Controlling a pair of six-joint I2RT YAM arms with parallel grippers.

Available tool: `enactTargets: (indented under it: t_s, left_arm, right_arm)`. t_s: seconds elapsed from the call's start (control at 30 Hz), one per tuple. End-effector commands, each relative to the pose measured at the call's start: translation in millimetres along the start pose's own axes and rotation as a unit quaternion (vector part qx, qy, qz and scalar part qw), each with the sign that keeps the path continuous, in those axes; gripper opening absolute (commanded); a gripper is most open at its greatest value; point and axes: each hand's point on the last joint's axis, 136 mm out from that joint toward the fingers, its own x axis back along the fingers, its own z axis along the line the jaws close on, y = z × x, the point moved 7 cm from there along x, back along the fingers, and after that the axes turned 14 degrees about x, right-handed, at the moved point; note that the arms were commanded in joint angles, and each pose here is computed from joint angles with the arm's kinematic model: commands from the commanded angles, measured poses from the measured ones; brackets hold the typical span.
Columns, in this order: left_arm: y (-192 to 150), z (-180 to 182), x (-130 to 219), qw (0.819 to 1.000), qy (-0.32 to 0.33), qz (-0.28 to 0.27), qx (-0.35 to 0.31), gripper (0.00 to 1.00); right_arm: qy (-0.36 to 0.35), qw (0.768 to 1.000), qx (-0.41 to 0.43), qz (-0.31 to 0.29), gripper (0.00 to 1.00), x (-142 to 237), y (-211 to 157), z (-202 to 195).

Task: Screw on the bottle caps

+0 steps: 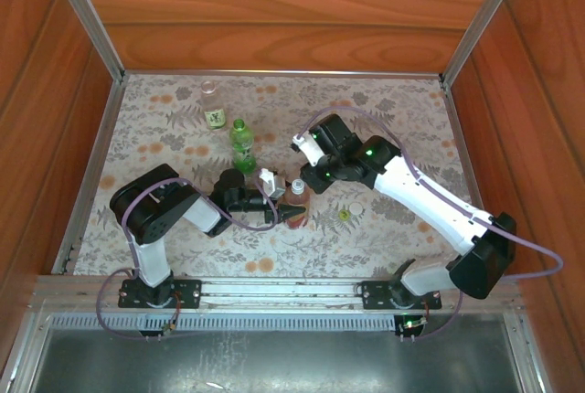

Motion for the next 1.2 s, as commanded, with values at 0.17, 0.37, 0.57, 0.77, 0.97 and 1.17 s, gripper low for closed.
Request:
enactTargets:
  t_s: [0.17,0.37,0.57,0.77,0.97,1.17]
  left_arm:
    - [-19.1,4.2,1.7,0.998,-0.003,0.037,0.042,0.6]
    - [-18.6,3.9,1.6,0.998,-0.003,0.036,0.041,0.6]
    - [-18.7,4.3,1.5,0.998,-0.003,0.036,0.041,0.6]
    - [-18.6,3.7,2.3,0.999,-0.002,0.036,0.04,0.6]
    - [-18.6,3.3,2.5,0.999,-0.003,0.036,0.039,0.6]
    - [-18.4,3.5,2.9,0.999,-0.001,0.035,0.039,0.6]
  right_arm:
    - [0.007,1.0,-0.01,0.004,0.32,1.0,-1.3,0.8]
    - [0.004,0.999,-0.01,-0.041,0.36,20.6,9.7,0.9]
    - [0.025,0.999,-0.011,-0.021,0.36,2.5,5.9,3.9]
    - [0.032,0.999,-0.015,0.023,0.31,-16.7,-8.7,5.2]
    - [0.064,0.997,-0.013,0.036,0.26,-17.9,-14.5,12.9]
    - [0.071,0.997,-0.021,0.015,0.33,-4.2,-3.7,13.9]
